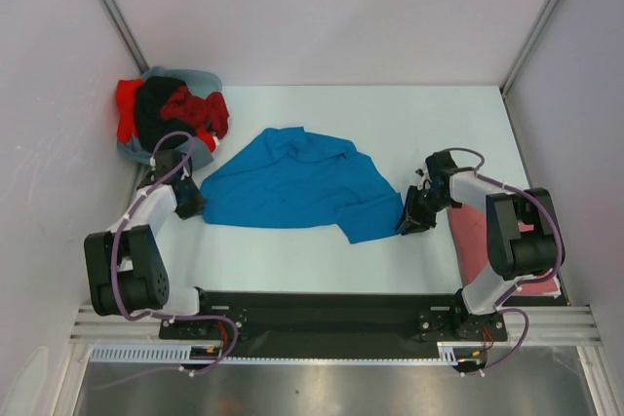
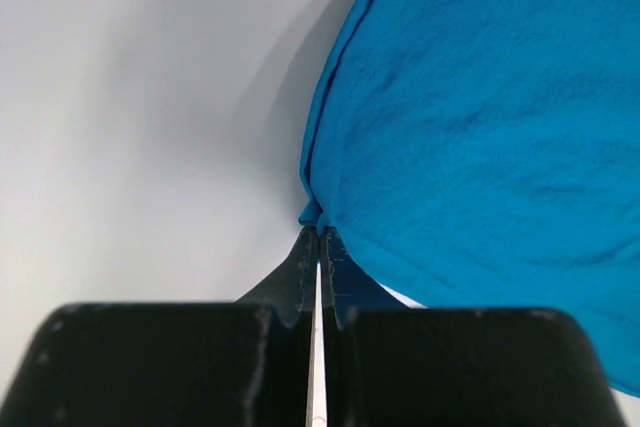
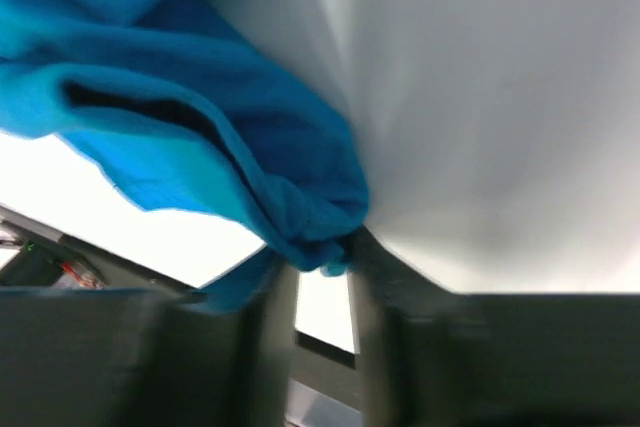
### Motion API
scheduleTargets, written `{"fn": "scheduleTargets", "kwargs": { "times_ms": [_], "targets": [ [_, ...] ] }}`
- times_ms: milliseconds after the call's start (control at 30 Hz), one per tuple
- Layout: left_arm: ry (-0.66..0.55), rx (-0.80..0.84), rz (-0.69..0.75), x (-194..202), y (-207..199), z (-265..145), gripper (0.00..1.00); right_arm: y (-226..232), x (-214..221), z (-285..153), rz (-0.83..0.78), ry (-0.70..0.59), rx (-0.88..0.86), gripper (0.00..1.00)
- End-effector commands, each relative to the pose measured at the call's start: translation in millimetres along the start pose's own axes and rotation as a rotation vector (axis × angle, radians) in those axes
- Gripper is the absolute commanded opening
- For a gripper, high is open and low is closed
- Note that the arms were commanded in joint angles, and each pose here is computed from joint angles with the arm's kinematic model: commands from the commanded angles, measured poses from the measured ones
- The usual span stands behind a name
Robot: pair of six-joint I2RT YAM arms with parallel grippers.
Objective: Fold and stack the t-shirts
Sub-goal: Flatten the tshirt out
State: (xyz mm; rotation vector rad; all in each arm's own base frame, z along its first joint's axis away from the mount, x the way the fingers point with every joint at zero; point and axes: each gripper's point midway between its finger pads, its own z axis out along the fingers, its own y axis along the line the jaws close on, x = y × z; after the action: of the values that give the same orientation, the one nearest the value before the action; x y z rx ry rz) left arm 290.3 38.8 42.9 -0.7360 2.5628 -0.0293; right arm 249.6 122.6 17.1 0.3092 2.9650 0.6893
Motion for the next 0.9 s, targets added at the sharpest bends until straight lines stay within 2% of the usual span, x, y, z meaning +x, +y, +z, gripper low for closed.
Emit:
{"fn": "scheduleTargets", "kwargs": {
  "times_ms": [0,33,67,167,267,333,367,400,433,467,500,533,567,600,700,733,767,800,833,867],
  "targets": [
    [-0.029,0.026,0.001,-6,-7,-10,0.00,-14,-6,4,-0.011,-0.042,0.073,0.22],
    [-0.027,0.026,0.001,-5,-7,-10,0.00,-15,-7,3,-0.009,-0.049,0.082,0.15],
    [-0.028,0.028,0.001,-6,-7,-11,0.00,-13,-9,0,-0.007,-0.048,0.083,0.00],
    [-0.044,0.039,0.017,-10,-13,-20,0.00,6,-22,-25,0.006,-0.085,0.060,0.00],
    [-0.110,0.058,0.032,-29,-28,-43,0.00,33,-42,-62,0.001,-0.181,0.005,0.00],
    [-0.156,0.100,0.008,-44,-45,-61,0.00,57,-74,-96,-0.008,-0.282,-0.051,0.00],
    [-0.212,0.141,0.001,-66,-61,-79,0.00,63,-83,-105,0.000,-0.300,-0.061,0.00],
    [-0.243,0.163,-0.010,-77,-70,-88,0.00,78,-106,-130,-0.012,-0.375,-0.095,0.00],
    [-0.256,0.180,-0.001,-86,-82,-94,0.00,81,-119,-139,0.000,-0.408,-0.102,0.00],
    [-0.332,0.225,-0.009,-115,-97,-119,0.00,82,-139,-151,0.042,-0.458,-0.117,0.00],
    [-0.360,0.264,-0.022,-128,-108,-130,0.00,84,-154,-164,0.064,-0.502,-0.137,0.00],
    [-0.405,0.303,-0.023,-144,-118,-142,0.00,102,-174,-194,0.055,-0.572,-0.205,0.00],
    [-0.497,0.363,-0.043,-175,-134,-167,0.00,90,-202,-220,0.136,-0.658,-0.239,0.00],
    [-0.536,0.394,-0.050,-190,-142,-179,0.00,92,-216,-241,0.146,-0.714,-0.264,0.00],
    [-0.667,0.537,-0.055,-249,-182,-231,0.00,106,-264,-327,0.120,-0.914,-0.347,0.00],
    [-0.696,0.578,-0.051,-263,-193,-246,0.00,111,-273,-343,0.104,-0.946,-0.372,0.00],
    [-0.793,0.651,-0.052,-290,-206,-292,0.00,131,-281,-386,0.037,-1.047,-0.432,0.00],
    [-0.791,0.676,-0.047,-304,-220,-288,0.00,130,-293,-393,0.052,-1.064,-0.455,0.00],
    [-0.809,0.723,-0.033,-314,-231,-300,0.00,137,-295,-407,0.038,-1.096,-0.480,0.00],
    [-0.875,0.789,-0.034,-331,-243,-333,0.00,153,-295,-436,-0.020,-1.168,-0.532,0.00]
  ]
}}
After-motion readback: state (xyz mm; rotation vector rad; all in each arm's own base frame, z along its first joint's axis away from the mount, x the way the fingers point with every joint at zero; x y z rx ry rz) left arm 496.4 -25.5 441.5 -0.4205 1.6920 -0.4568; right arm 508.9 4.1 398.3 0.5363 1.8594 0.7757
